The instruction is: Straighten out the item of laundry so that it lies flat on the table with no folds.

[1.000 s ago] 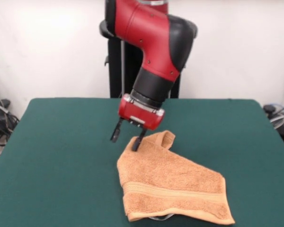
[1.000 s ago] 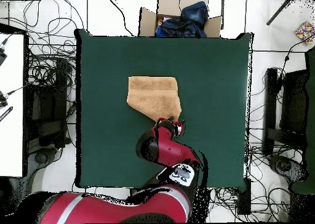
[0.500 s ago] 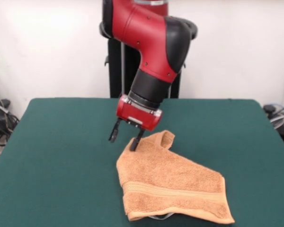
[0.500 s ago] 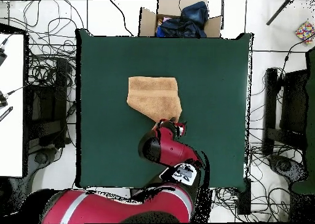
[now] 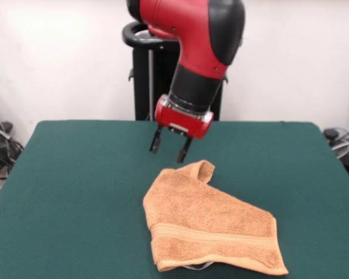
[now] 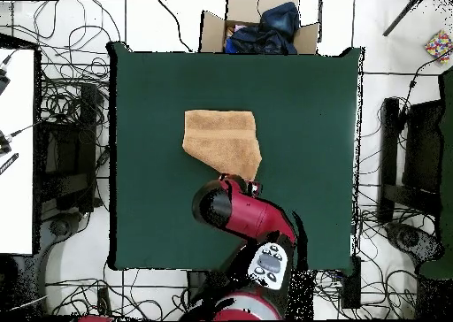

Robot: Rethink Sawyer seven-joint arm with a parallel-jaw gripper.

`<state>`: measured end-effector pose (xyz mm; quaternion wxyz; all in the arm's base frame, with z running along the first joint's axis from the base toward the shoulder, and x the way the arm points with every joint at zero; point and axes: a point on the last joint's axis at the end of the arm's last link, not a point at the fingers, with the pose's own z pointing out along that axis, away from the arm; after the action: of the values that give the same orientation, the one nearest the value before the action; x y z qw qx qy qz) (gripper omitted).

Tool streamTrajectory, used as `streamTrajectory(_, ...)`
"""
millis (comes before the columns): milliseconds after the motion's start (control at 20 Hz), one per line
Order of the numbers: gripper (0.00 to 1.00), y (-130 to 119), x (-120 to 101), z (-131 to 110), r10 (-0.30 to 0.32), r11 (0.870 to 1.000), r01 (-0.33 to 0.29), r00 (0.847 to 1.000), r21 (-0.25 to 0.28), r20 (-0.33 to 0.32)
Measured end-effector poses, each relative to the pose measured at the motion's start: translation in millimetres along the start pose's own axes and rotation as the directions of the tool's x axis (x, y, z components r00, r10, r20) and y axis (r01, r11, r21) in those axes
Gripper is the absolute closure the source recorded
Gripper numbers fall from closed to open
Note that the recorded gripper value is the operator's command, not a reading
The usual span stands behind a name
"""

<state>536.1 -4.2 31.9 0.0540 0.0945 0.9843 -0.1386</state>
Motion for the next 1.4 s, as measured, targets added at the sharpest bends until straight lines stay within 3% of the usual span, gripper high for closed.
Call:
streamTrajectory(500, 0.0, 15, -12, -25, 0.002, 0.999, -0.002, 1.0, -0.053, -0.007)
streamTrajectory(750, 0.0, 21, -11, -15, 0.007, 0.997, -0.006, 1.0, -0.071, 0.016)
streamTrajectory(1100, 0.0, 28, -9, 15, -0.01, 0.997, 0.017, 0.995, -0.07, 0.1)
streamTrajectory(1400, 0.0, 26, 3, 36, -0.026, 0.997, 0.032, 0.995, -0.067, 0.094)
